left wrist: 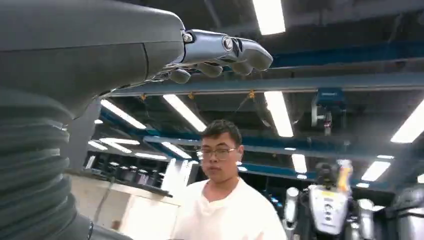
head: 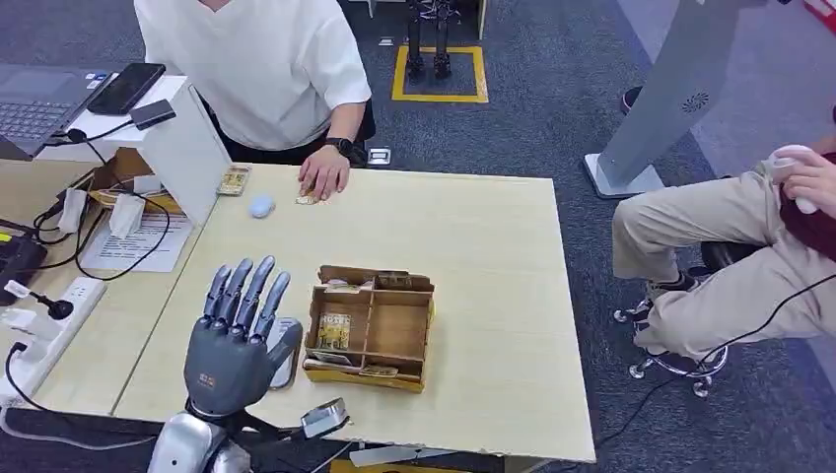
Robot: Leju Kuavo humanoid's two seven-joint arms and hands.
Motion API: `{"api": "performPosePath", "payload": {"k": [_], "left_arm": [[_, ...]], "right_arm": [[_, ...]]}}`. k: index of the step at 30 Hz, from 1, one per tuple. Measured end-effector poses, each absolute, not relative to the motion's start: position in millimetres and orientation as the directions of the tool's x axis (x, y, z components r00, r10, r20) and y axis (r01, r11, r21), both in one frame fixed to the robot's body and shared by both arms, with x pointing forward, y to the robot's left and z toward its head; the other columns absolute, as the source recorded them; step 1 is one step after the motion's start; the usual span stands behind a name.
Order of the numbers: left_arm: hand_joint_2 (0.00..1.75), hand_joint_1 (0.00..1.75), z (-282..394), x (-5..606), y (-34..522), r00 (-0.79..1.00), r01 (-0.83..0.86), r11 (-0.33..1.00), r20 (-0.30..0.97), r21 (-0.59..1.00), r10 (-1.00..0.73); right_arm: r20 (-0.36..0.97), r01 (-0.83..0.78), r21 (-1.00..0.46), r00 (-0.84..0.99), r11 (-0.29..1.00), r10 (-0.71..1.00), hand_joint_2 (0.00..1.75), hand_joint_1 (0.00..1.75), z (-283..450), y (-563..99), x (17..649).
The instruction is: Pass the card to the sensor for recognition and then transmit it.
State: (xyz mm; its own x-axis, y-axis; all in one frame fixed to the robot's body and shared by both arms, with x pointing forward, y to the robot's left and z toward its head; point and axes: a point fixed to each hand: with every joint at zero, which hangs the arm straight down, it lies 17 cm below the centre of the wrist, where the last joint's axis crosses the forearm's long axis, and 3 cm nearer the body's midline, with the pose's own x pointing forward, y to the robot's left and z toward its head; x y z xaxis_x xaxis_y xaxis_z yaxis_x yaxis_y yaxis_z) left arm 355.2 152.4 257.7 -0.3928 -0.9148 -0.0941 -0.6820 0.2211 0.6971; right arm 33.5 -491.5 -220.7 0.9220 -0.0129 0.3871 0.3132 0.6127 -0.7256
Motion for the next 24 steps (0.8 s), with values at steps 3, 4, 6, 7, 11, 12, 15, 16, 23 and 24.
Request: {"api": "performPosePath", "payload": {"k": [3,4,6,7,11,12,15,16,23,24], "left_arm": [[1.75,0.0,250,359,164,-0.369,-0.675,0.195,-0.097,0.712,-0.924],[1.75,0.0,246,362,169,-0.357,-0.669,0.186,-0.092,0.719,-0.93],[1.75,0.0,239,370,178,-0.339,-0.66,0.167,-0.092,0.732,-0.936],[1.75,0.0,236,373,182,-0.332,-0.657,0.16,-0.093,0.737,-0.939],[1.75,0.0,229,384,189,-0.306,-0.644,0.149,-0.075,0.751,-0.949],[1.75,0.0,228,386,188,-0.31,-0.643,0.145,-0.082,0.752,-0.947],[1.75,0.0,224,388,183,-0.332,-0.636,0.139,-0.107,0.759,-0.937],[1.75,0.0,222,388,182,-0.336,-0.633,0.136,-0.112,0.762,-0.935],[1.75,0.0,214,416,182,-0.235,-0.561,0.119,-0.021,0.82,-0.972],[1.75,0.0,210,418,175,-0.239,-0.541,0.11,-0.027,0.834,-0.971]], "right_arm": [[0.385,0.313,-0.725,0.923,0.613,-0.015,1.75,0.0,-221,-491,34],[0.385,0.313,-0.725,0.923,0.613,-0.016,1.75,0.0,-221,-491,34],[0.387,0.315,-0.724,0.922,0.613,-0.017,1.75,0.0,-221,-491,35],[0.387,0.315,-0.724,0.922,0.613,-0.017,1.75,0.0,-221,-491,35],[0.388,0.318,-0.724,0.921,0.612,-0.02,1.75,0.0,-221,-492,35],[0.388,0.318,-0.724,0.921,0.612,-0.021,1.75,0.0,-221,-492,35],[0.388,0.319,-0.724,0.921,0.612,-0.021,1.75,0.0,-221,-492,35],[0.388,0.319,-0.724,0.921,0.612,-0.021,1.75,0.0,-221,-492,35],[0.389,0.323,-0.724,0.921,0.61,-0.027,1.75,0.0,-221,-492,34],[0.388,0.323,-0.724,0.921,0.61,-0.027,1.75,0.0,-221,-492,34]]}}
